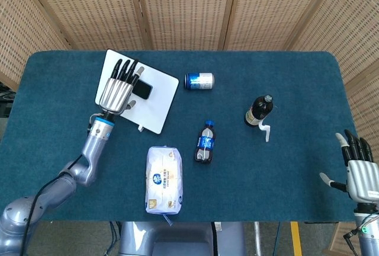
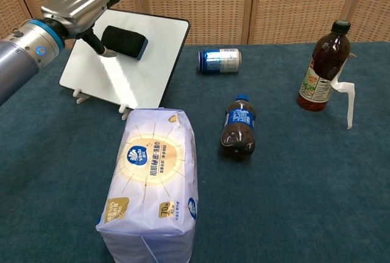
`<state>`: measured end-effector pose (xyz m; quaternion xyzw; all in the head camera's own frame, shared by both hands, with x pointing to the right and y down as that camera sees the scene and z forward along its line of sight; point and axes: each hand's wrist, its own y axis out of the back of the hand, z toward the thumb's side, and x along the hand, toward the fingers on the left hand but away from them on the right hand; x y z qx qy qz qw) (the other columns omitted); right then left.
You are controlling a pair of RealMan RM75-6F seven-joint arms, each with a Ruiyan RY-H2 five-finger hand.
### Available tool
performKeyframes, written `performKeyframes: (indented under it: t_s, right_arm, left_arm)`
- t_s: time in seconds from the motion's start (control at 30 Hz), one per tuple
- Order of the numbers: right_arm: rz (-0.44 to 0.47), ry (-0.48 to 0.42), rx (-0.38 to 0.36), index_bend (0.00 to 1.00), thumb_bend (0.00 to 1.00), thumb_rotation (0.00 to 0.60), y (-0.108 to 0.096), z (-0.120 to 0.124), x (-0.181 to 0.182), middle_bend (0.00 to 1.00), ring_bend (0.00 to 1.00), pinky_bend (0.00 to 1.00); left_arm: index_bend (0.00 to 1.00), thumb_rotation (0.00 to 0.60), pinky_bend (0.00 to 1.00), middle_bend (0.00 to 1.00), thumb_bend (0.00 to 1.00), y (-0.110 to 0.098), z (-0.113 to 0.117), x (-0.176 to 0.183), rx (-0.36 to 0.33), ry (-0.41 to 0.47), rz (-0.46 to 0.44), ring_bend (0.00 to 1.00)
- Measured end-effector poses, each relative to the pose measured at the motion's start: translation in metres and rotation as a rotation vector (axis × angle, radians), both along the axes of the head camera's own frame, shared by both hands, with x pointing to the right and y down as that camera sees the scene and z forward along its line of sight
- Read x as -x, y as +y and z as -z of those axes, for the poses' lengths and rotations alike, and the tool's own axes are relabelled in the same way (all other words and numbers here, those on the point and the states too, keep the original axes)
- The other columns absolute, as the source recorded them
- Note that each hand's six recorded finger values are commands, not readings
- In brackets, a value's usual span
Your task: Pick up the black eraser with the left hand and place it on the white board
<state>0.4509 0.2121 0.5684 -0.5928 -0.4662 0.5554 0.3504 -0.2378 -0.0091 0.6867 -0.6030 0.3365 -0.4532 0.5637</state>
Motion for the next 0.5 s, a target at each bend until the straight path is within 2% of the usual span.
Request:
performKeyframes:
  t_s: [0.13, 0.3, 0.4, 0.5]
  right_arm:
    - [0.007, -0.008, 0.007, 0.0, 0.0, 0.6, -0.002, 0.005, 0.004, 0.0, 0.0, 0.0]
    - [0.011, -0.003, 0.024, 0.0, 0.0, 0.6, 0.0, 0.005, 0.005, 0.0, 0.0, 0.0]
    - [0.014, 0.006, 0.046, 0.0, 0.0, 0.6, 0.002, 0.003, 0.006, 0.0, 0.0, 0.0]
    - [0.024, 0.021, 0.061, 0.0, 0.0, 0.6, 0.004, 0.002, 0.009, 0.0, 0.0, 0.0]
  left_arm:
    - [0.0, 0.6, 0.0, 0.0, 0.0, 0.013, 0.024, 0.009, -0.037, 0.073, -0.006, 0.0]
    - [0.0, 0.6, 0.0, 0.0, 0.01, 0.038, 0.051, 0.023, -0.045, 0.154, 0.006, 0.0]
    - [0.0, 0.6, 0.0, 0.0, 0.01, 0.06, 0.063, 0.037, -0.021, 0.172, 0.025, 0.0]
    - [0.0, 0.6, 0.0, 0.0, 0.01, 0.095, 0.071, 0.06, 0.032, 0.157, 0.063, 0.0]
